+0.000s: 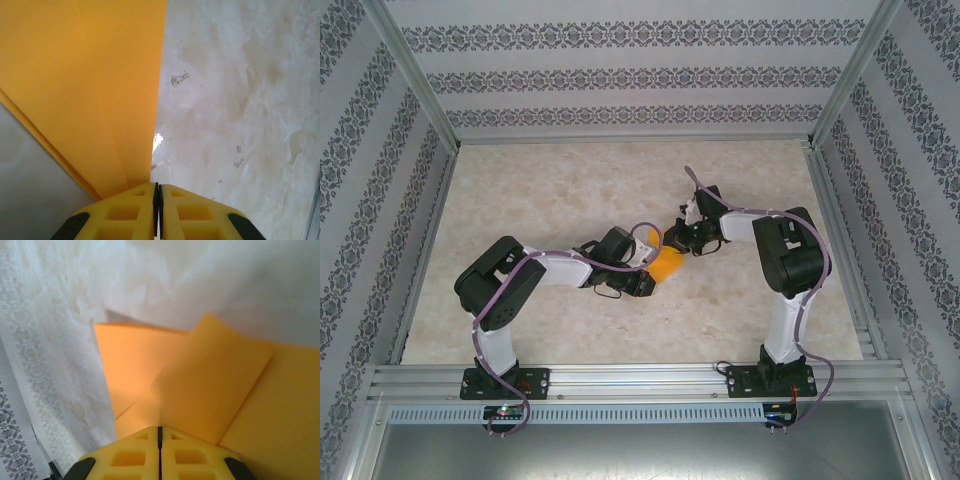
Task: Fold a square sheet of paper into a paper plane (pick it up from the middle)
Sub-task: Fourth fold the wing at the center of the table, then turn over the paper at the center of the table.
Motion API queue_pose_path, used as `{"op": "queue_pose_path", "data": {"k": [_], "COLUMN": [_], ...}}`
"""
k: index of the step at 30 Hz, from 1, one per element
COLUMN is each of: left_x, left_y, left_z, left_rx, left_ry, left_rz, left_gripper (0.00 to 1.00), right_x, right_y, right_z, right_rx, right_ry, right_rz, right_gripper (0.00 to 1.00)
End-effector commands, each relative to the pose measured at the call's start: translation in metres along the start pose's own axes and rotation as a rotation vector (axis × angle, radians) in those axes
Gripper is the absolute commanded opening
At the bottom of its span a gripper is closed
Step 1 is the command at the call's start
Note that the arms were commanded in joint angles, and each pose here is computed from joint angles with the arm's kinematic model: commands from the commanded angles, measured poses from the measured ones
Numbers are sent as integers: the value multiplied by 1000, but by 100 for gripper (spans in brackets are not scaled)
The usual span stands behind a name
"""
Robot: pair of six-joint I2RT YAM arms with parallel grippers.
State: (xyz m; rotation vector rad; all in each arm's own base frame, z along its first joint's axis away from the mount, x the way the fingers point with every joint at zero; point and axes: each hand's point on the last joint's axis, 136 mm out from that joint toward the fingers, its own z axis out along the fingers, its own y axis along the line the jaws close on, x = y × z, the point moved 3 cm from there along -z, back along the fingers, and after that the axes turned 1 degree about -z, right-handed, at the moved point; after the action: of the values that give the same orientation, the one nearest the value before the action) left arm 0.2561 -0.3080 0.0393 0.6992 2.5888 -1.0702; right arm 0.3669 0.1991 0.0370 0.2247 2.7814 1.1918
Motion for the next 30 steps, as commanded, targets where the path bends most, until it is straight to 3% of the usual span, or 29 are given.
{"op": "queue_pose_path", "data": {"k": [1,9,17,23,30], "left_x": [63,55,32,5,-33], "left_y": [40,32,15,-6,-32], "left_z": [9,5,0,-12,-38], "left_rx": [-135,-111,-61,-11,-6], "left_ry": [209,196,149,89,-19], "left_rz": [-117,-117,-113,-91,-47], "left_gripper": [14,14,17,21,35], "right_x": [-35,-65,-72,-59,-29], "right_y": [-35,-39,-21,-7,5], "right_z": [-6,-23,-44,-64,-79], "right_rx": [125,114,91,54,-20], "right_ry": [-104,-151,-182,-211,-213], "right_rz": [6,4,-49,-77,-81], "right_gripper": [8,10,16,25,35]}}
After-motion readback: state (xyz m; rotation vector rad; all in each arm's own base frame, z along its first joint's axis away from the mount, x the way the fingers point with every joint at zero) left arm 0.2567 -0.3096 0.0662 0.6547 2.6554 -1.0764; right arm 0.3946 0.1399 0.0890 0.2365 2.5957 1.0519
